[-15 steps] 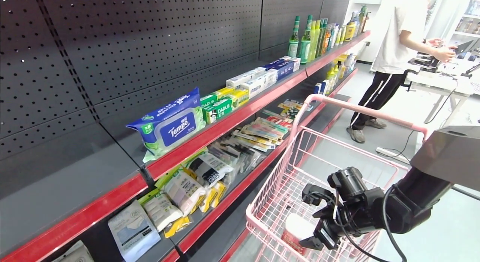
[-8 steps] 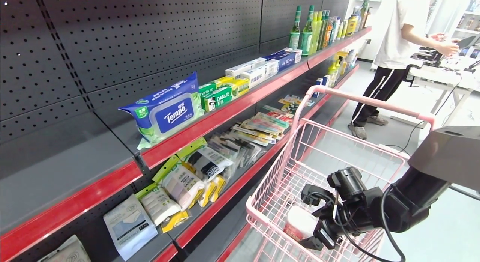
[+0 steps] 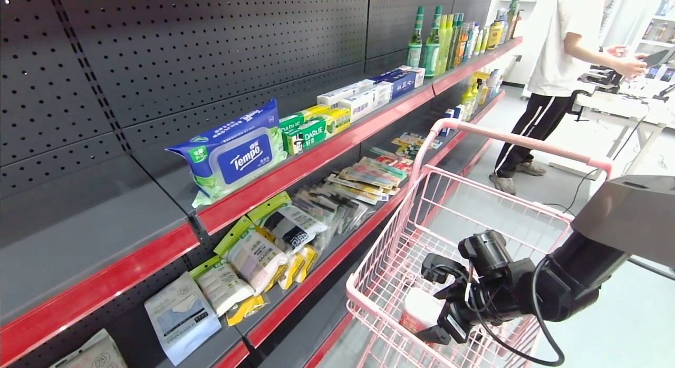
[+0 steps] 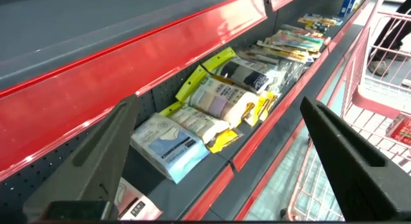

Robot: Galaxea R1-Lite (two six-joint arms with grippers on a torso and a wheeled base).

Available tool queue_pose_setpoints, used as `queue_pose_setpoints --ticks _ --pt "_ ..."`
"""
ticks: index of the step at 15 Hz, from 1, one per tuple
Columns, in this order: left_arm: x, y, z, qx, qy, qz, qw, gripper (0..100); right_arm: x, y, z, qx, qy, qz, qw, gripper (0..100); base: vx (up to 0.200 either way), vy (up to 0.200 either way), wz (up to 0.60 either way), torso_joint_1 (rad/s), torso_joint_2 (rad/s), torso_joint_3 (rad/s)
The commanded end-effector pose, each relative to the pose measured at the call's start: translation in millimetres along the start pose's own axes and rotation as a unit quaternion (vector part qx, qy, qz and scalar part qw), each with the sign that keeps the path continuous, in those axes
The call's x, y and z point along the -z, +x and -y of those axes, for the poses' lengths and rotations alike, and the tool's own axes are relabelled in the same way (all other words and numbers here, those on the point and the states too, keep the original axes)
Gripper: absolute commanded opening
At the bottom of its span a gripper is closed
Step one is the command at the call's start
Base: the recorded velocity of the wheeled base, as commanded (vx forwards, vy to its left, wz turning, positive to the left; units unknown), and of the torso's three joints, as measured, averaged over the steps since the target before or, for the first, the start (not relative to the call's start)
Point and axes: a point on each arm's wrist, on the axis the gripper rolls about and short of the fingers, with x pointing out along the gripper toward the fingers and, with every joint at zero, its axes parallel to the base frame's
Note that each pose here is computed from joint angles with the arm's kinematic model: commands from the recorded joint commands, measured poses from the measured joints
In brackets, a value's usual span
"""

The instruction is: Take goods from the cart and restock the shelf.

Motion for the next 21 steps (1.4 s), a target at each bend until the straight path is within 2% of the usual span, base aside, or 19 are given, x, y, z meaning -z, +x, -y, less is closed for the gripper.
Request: queue_pose_setpoints --ticks 1,6,11,15,21 --pt "0.0 0.0 0.0 0.000 0.000 0.000 1.0000 100 -0.7 10.5 4.5 -0.004 0.001 -0.003 1.000 100 0.000 0.000 0.00 0.000 0.00 0.000" --pt "0.0 0.0 0.0 0.000 0.000 0.000 1.0000 100 5.4 14.8 7.1 -0.004 0.010 -0.014 1.000 100 0.000 0.000 0.00 0.000 0.00 0.000" --pt "0.0 0.0 0.0 0.000 0.000 0.000 1.0000 100 3.4 19.5 4.1 -0.009 0.003 -0.015 1.000 100 0.000 0.000 0.00 0.000 0.00 0.000" --pt "0.0 0.0 0.0 0.000 0.000 0.000 1.0000 100 -8.2 24.4 6.8 -0.001 -0.007 -0.004 1.000 100 0.000 0.000 0.00 0.000 0.00 0.000" --pt "0.0 0.0 0.0 0.000 0.000 0.000 1.0000 100 -4.7 35.4 7.8 0.002 -0.012 -0.021 1.000 100 0.000 0.000 0.00 0.000 0.00 0.000"
